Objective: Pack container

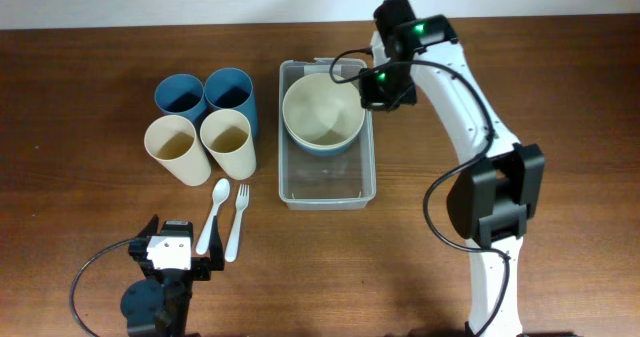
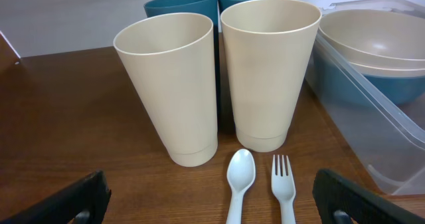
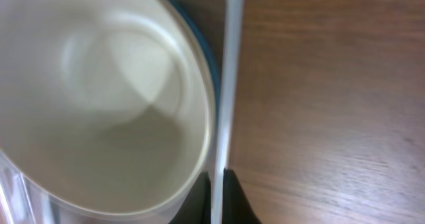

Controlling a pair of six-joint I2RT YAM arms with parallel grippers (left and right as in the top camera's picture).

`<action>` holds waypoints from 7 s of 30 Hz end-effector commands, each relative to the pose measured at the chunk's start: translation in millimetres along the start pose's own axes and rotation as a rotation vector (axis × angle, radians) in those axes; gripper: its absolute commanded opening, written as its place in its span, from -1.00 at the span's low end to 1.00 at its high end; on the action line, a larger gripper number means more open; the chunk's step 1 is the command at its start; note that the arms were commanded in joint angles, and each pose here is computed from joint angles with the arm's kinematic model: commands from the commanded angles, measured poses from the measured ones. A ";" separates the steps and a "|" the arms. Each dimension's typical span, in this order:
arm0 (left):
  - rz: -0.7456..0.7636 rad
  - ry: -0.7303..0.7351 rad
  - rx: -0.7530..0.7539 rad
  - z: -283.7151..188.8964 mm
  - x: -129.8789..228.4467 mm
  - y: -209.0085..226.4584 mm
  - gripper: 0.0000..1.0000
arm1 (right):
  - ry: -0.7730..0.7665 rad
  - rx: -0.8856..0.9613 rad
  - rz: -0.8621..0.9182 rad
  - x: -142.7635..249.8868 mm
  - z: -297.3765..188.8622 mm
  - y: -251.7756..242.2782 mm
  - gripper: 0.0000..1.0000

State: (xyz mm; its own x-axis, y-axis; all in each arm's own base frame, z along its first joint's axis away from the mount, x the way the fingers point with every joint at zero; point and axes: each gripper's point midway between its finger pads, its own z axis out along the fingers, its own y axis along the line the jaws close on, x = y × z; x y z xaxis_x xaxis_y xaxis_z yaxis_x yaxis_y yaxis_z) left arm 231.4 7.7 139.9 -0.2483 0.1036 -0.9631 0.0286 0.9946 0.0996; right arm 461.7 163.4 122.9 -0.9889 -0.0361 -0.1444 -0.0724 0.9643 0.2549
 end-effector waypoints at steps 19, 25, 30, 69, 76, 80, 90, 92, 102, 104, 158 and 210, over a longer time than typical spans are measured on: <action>0.014 -0.007 0.014 0.2 0.0 -2.7 0.99 | -0.607 0.125 0.308 93.7 -335.7 -116.3 -0.38; 0.015 -0.006 0.013 0.2 0.1 -2.7 0.99 | -0.696 0.151 0.340 124.7 -367.9 -118.0 0.98; 0.013 -0.017 0.090 -0.6 -1.7 -16.0 0.99 | -0.709 0.152 0.340 128.1 -371.8 -116.8 0.97; -0.186 0.603 0.083 48.6 -163.7 22.0 0.99 | -0.689 0.152 0.346 123.1 -366.0 -120.3 0.98; -0.241 0.572 0.000 55.2 -177.5 44.6 0.99 | -0.689 0.152 0.346 123.1 -366.0 -120.3 0.98; -0.300 0.690 -0.045 65.2 -153.1 64.0 0.99 | -0.689 0.152 0.346 123.1 -366.0 -120.3 0.98; -0.364 0.904 -0.005 124.0 -79.3 72.8 0.89 | -0.689 0.152 0.346 123.1 -366.0 -120.3 0.98; -0.345 0.928 -0.009 132.6 -67.9 76.0 0.85 | -0.689 0.152 0.346 123.1 -366.0 -120.3 0.98; -0.282 1.039 -0.055 146.4 -28.1 88.4 0.62 | -0.689 0.152 0.346 123.1 -366.0 -120.3 0.98; -0.283 1.044 -0.055 146.8 -26.4 88.2 0.57 | -0.689 0.152 0.346 123.1 -366.0 -120.3 0.98; -0.097 0.794 0.113 45.0 -224.1 -1.6 -0.97 | -0.689 0.152 0.346 123.1 -366.0 -120.3 0.98; 0.331 1.108 0.417 153.9 -63.0 -250.2 -0.44 | -0.689 0.152 0.346 123.1 -366.0 -120.3 0.98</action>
State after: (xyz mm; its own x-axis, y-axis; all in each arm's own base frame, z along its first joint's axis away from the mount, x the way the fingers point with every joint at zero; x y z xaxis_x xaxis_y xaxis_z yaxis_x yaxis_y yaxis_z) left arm 387.8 -246.0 136.7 -0.8503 0.5041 -0.1510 0.5086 0.8609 0.0103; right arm 300.9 -50.3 422.3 -0.6517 0.3984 -0.6454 0.2904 0.9172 0.2729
